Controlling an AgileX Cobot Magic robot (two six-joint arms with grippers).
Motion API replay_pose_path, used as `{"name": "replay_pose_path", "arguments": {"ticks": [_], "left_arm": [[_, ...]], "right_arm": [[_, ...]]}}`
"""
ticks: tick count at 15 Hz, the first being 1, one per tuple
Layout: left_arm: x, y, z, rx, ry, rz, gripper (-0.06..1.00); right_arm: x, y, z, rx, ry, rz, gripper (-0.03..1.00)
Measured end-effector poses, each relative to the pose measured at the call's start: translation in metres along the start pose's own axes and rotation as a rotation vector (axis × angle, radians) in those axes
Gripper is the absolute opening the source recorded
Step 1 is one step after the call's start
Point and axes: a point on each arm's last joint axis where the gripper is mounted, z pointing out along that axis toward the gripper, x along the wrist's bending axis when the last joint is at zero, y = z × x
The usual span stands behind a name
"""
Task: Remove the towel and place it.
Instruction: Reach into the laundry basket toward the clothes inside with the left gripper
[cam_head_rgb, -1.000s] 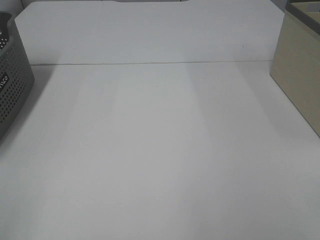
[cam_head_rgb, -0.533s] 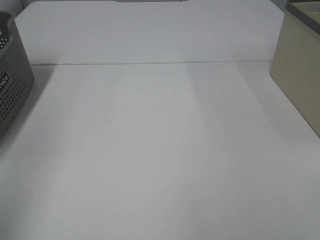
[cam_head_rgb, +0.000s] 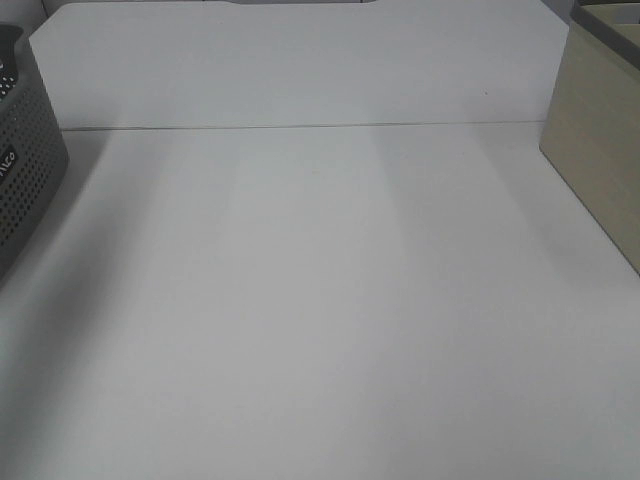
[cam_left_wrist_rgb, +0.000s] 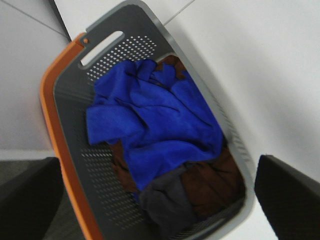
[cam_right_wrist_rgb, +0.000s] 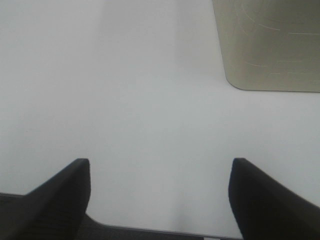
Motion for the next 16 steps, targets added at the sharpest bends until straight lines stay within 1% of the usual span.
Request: {"name": "replay_pose_path", "arguments": {"ticks": [1,2,3,4,7,9,10,12,13,15,16], "left_arm": [[0.007,0.008,0.011,0.010,0.003,0.114,0.99],[0.011,0.010,0.018,0.021,0.000,0.168,0.99],[0.016,0.012,0.035,0.049,-0.016,0.247,0.99],[0.022,0.010,0.051,0.083,-0.032,0.293,0.99],[0.038,-0.005,0.096,0.175,-0.077,0.324,0.97],[0.048,-0.017,0.119,0.220,-0.103,0.372,0.97],[0.054,-0.024,0.130,0.232,-0.104,0.397,0.97],[0.065,-0.036,0.151,0.255,-0.107,0.391,0.97],[0.069,-0.051,0.181,0.298,-0.155,0.374,0.96],[0.064,-0.060,0.212,0.329,-0.223,0.400,0.93],[0.062,-0.064,0.223,0.347,-0.244,0.420,0.92]], "right_arm": [[0.000,0.000,0.000,0.000,0.000,0.000,0.75],[0.000,0.000,0.000,0.000,0.000,0.000,0.75],[0.000,0.000,0.000,0.000,0.000,0.000,0.75],[0.000,0.000,0.000,0.000,0.000,0.000,0.75],[0.000,0.000,0.000,0.000,0.000,0.000,0.75],[0.000,0.000,0.000,0.000,0.000,0.000,0.75],[0.000,0.000,0.000,0.000,0.000,0.000,0.75],[0.000,0.000,0.000,0.000,0.000,0.000,0.75],[0.000,0.000,0.000,0.000,0.000,0.000,0.75],[0.000,0.000,0.000,0.000,0.000,0.000,0.75],[0.000,0.000,0.000,0.000,0.000,0.000,0.75]]}}
